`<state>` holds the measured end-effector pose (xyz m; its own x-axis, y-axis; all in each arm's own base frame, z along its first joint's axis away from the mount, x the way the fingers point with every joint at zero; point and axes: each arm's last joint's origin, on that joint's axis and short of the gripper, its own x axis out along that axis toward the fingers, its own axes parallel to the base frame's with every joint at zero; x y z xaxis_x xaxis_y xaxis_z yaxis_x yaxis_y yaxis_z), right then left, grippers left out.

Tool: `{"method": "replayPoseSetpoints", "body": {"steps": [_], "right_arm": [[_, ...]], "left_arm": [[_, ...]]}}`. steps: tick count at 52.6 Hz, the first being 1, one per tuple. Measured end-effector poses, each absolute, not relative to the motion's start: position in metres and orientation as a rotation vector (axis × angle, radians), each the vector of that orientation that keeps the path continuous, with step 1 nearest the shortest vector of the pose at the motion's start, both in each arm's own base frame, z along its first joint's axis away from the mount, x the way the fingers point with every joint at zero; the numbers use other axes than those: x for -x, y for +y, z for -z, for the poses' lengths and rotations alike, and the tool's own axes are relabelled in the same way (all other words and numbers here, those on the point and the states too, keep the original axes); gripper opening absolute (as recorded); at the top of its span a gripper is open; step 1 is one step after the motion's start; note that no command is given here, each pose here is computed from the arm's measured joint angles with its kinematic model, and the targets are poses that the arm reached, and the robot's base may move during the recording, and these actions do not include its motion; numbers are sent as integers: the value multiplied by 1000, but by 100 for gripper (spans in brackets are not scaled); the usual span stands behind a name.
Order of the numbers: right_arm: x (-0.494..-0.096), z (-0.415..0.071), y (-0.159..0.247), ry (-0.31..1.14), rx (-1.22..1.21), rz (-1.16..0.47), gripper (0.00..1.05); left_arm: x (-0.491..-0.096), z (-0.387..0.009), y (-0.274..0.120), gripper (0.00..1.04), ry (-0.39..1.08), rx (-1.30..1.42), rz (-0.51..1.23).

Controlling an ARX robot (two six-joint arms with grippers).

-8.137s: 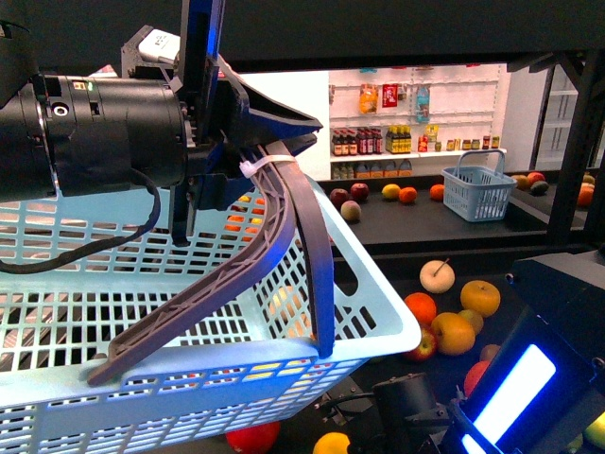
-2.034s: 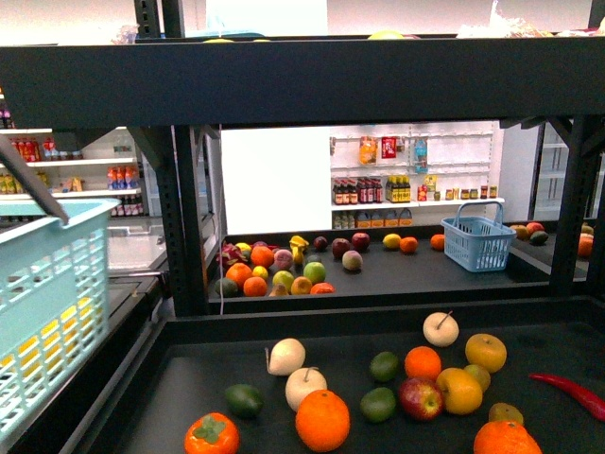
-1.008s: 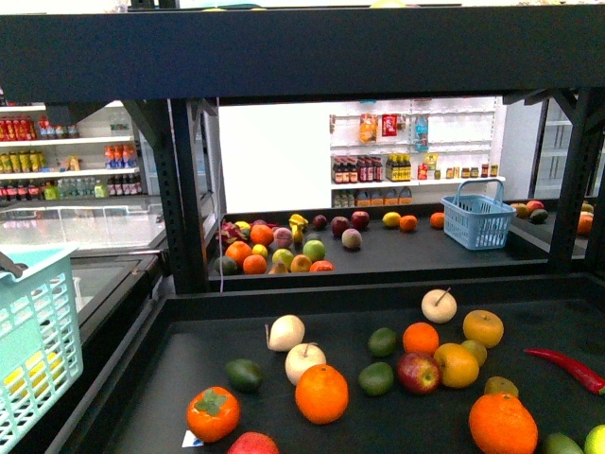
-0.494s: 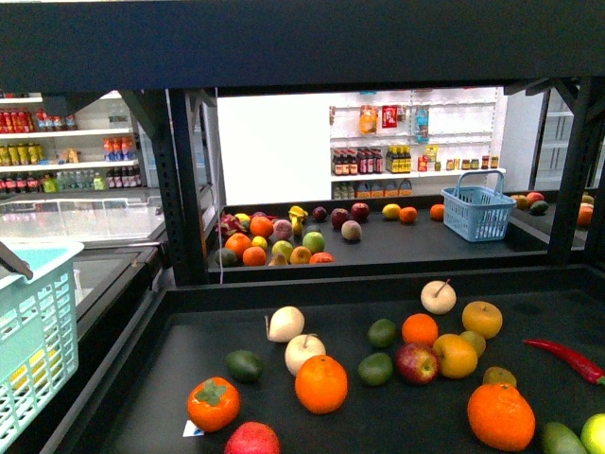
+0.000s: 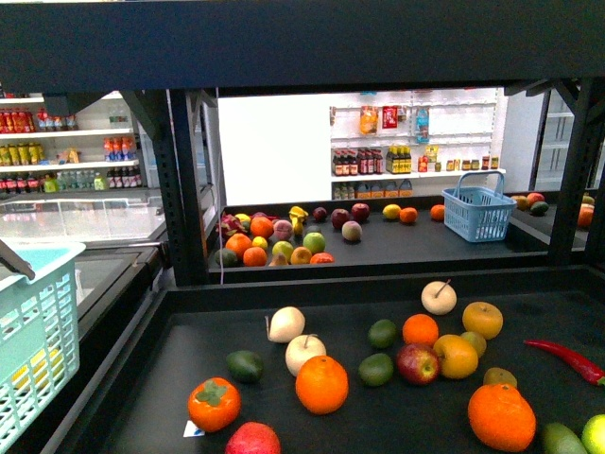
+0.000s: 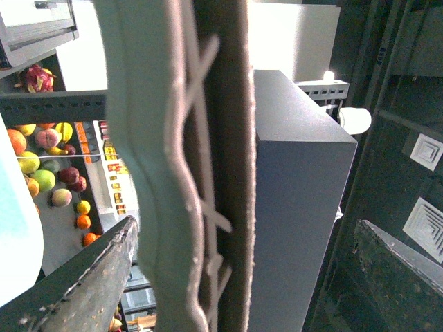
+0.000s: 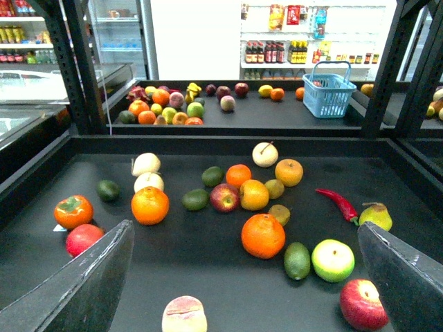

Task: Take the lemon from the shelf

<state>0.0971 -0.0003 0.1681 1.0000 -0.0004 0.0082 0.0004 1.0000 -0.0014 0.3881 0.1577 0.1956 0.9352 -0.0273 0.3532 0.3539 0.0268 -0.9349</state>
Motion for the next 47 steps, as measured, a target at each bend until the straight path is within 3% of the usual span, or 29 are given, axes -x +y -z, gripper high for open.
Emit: {"method": "replayPoseSetpoints", "body": {"steps": [13, 34, 47], "right_arm": [[-97, -168, 0, -8, 1, 0, 97], [-97, -168, 0, -8, 1, 0, 97], [-97, -168, 0, -8, 1, 1, 97]], "left_arm": [[-361, -223, 190, 97, -269, 1334, 185], [-348, -236, 174, 97, -79, 1272, 63], [-325, -265, 155, 97, 91, 1181, -38]]}}
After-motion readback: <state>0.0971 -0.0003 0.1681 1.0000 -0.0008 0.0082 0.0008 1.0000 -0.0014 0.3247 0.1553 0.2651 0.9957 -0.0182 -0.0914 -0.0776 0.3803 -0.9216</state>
